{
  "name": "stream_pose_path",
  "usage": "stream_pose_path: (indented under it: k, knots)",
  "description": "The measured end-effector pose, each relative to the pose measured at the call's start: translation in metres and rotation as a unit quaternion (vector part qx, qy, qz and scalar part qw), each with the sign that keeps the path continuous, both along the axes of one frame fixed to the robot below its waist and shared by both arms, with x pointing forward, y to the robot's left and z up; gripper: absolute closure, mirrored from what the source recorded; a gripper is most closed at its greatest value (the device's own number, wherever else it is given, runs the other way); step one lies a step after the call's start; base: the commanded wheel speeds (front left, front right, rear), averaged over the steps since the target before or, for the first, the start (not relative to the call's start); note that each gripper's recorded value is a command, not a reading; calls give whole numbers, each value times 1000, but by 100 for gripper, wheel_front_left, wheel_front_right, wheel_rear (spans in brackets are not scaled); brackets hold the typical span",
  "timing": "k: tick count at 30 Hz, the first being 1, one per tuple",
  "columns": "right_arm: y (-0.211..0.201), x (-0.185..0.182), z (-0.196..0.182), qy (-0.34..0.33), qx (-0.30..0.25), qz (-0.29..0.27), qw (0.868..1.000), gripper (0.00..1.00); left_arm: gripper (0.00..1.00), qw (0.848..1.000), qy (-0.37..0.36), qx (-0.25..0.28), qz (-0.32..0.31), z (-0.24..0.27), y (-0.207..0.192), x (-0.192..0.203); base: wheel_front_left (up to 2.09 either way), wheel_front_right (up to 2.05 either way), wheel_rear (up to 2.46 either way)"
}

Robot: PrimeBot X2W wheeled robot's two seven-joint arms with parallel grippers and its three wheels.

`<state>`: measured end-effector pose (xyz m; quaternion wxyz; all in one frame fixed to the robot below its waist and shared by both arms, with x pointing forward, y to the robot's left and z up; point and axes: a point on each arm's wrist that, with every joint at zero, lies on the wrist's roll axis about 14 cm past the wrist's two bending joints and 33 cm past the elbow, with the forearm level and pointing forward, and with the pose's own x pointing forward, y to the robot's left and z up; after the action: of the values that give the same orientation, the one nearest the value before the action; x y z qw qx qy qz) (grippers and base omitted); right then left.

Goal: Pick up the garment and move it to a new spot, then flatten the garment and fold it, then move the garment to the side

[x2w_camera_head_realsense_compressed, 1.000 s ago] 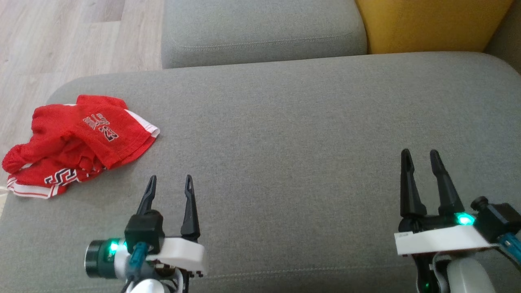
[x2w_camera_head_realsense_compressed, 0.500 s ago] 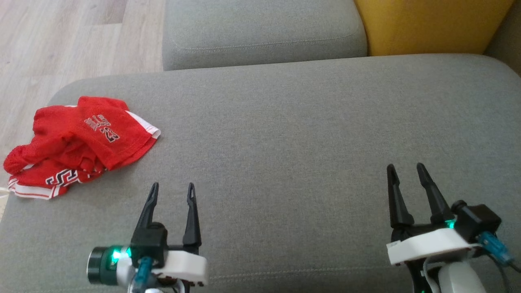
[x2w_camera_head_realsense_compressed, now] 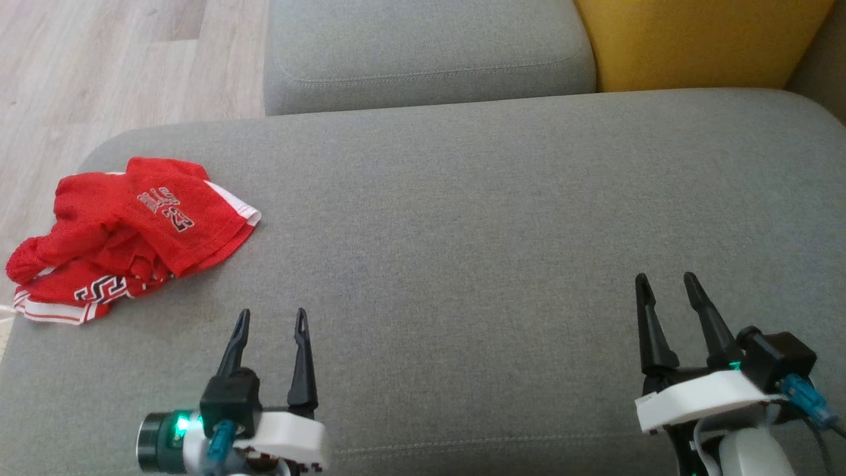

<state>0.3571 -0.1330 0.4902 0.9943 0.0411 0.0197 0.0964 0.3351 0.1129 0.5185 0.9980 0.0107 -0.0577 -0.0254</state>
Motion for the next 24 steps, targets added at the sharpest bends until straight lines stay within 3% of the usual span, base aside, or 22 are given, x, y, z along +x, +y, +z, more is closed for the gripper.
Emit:
stream_pose_path:
  k: [24]
  knots:
    - [2, 1, -7, 15, 10, 2, 1000, 0, 0, 999, 23, -22, 7, -13, 10, -2, 0, 0, 0]
